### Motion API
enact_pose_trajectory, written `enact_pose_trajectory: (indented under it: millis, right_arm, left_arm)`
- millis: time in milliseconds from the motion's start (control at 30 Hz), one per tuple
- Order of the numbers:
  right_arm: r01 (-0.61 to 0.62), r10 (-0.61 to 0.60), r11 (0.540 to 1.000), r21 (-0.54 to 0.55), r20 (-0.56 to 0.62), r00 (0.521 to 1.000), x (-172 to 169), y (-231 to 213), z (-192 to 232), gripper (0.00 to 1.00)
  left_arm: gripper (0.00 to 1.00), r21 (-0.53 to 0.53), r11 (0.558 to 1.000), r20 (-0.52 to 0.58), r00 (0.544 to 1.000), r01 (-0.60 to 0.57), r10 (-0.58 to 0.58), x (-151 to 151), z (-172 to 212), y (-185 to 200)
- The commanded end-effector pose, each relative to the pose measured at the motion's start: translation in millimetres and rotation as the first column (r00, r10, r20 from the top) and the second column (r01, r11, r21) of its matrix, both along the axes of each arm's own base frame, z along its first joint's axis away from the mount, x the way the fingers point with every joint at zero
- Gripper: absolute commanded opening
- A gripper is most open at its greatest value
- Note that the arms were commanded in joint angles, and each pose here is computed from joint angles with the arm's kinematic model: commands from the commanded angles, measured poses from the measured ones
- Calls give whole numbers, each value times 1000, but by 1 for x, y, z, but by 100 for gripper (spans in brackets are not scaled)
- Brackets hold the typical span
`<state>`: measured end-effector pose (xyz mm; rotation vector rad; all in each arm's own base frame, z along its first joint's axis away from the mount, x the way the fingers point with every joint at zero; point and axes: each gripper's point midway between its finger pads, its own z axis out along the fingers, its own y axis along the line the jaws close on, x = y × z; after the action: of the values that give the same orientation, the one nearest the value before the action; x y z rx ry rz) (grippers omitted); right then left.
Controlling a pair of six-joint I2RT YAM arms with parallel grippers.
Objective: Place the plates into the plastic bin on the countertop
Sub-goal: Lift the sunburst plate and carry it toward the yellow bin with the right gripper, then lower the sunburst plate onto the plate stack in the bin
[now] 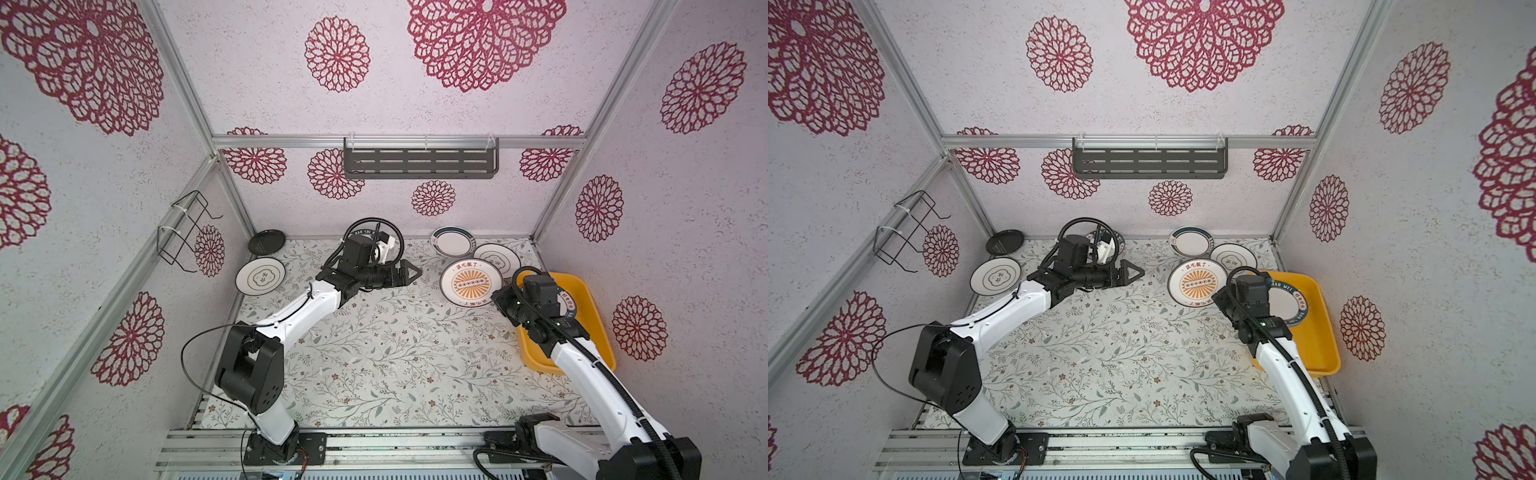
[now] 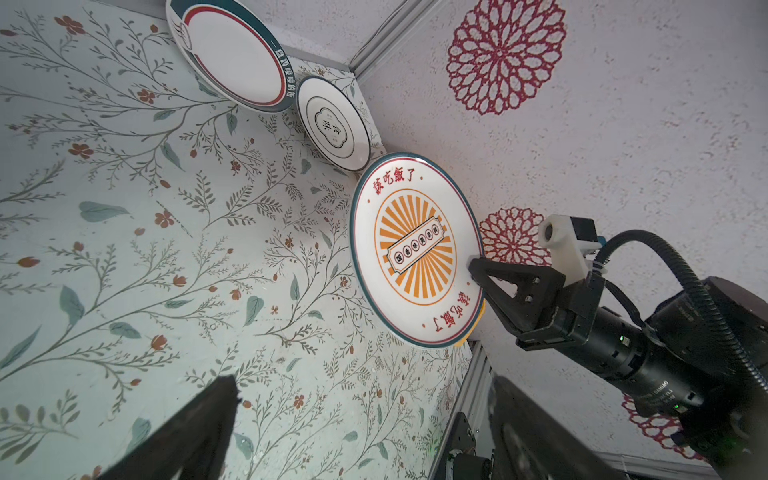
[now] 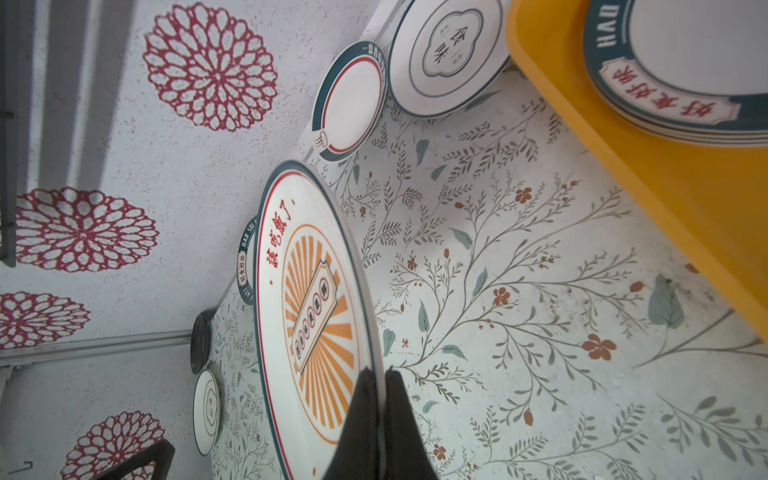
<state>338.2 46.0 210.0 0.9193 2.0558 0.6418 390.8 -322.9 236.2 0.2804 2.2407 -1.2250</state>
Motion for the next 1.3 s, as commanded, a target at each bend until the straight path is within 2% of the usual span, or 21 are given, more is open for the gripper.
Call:
enact_pose_trajectory:
  millis: [0,500,833,900,1267]
  right_arm:
    - [49,-48,999,-4,103,993,3,-24,27,0]
    - [212,-208,975,-64,73,975,2,-110,18,0]
    - [376,-375,927,-3,66,925,-7,-177,-3,0]
    - [394,-394,919,12,55,917,-10,-185,-11,0]
    - [470,-470,883,19,17,883,-7,-223,-44,0]
  left_arm:
    - [97,-3,1000,43,999,21,-21,7,7,-8]
    - [97,25,999,57,998,-24,22,40,2,-14]
    - [97,24,996,46,995,-90,88,72,-8,-17]
    - [97,28,995,23,995,-99,98,81,-23,-19]
    - [97,-50,979,-25,980,-196,195,123,-38,-9]
